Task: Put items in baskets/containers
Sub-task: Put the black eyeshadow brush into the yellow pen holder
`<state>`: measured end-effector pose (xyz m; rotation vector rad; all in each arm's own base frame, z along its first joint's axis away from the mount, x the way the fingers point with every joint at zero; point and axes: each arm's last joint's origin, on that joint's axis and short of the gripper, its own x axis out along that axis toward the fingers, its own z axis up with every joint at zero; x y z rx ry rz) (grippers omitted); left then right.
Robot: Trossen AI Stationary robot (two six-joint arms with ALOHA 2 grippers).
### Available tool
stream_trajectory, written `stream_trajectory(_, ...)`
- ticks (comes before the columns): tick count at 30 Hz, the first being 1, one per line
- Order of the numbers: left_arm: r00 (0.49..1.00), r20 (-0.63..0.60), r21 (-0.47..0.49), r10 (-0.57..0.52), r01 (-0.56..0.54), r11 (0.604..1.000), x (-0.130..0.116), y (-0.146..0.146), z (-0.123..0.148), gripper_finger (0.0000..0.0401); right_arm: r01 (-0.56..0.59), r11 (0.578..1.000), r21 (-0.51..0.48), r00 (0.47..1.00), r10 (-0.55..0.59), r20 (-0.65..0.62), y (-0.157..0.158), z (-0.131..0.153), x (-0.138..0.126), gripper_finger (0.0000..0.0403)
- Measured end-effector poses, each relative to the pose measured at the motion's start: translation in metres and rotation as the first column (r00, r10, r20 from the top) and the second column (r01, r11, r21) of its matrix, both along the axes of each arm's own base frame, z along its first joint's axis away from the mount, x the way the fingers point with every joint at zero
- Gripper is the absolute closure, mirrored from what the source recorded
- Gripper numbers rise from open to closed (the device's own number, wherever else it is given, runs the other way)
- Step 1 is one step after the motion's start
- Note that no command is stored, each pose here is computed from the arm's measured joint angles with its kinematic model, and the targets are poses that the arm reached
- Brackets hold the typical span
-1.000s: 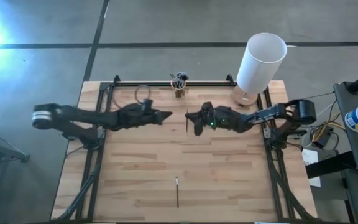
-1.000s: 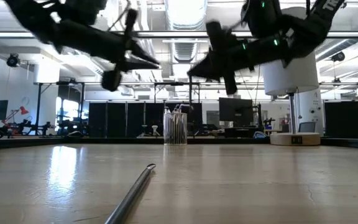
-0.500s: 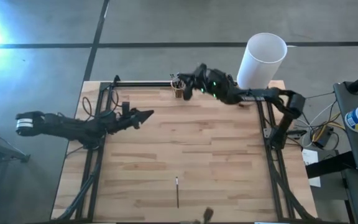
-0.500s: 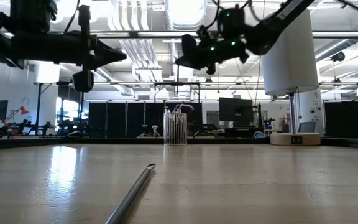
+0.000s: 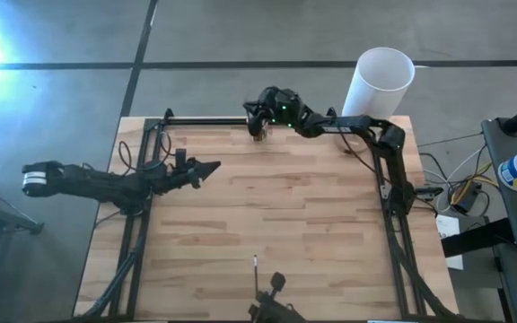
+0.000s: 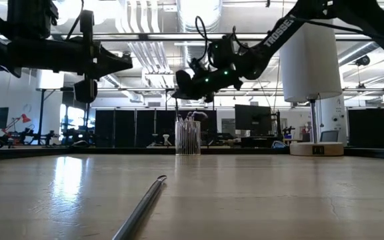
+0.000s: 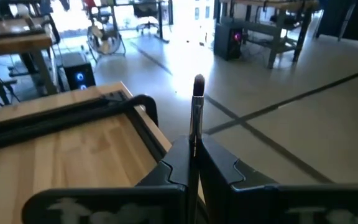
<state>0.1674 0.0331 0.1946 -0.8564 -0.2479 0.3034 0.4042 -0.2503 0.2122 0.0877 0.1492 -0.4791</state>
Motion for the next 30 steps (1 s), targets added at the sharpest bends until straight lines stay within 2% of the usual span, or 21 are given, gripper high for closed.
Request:
stream_trajectory(6,1.0,-0.004,0.004,-0.001,0.001,1.0,0.0,0.0,0.0,0.0401,0.002,1.0,0.007,1.0,-0.002,-0.019,0.003,-0.001,-0.005,0.039)
stream_trajectory(11,1.0,-0.007,0.005,-0.001,0.001,1.0,0.0,0.0,0.0,0.0401,0.014,0.997,0.076,0.996,-0.008,-0.087,0.004,-0.012,-0.007,0.0387)
stream_trajectory(18,1.0,-0.022,0.004,0.001,-0.001,1.0,0.0,0.0,-0.002,0.0401,0.05,0.989,0.14,0.993,-0.034,-0.114,0.008,-0.014,-0.007,0.0329)
stream_trajectory(25,0.997,-0.083,-0.014,0.001,-0.003,1.0,0.001,0.0,-0.008,0.0394,0.085,0.968,0.234,0.987,-0.05,-0.151,0.013,0.0,-0.017,0.0265)
stream_trajectory(28,0.99,-0.141,-0.03,-0.001,-0.003,1.0,0.0,0.0,-0.014,0.0392,0.084,0.962,0.259,0.98,-0.033,-0.198,0.024,0.018,-0.026,0.0258)
stream_trajectory(30,0.983,-0.185,-0.04,-0.009,0.002,0.999,0.001,0.0,-0.018,0.0392,0.075,0.961,0.265,0.97,-0.008,-0.243,0.036,0.034,-0.034,0.0268)
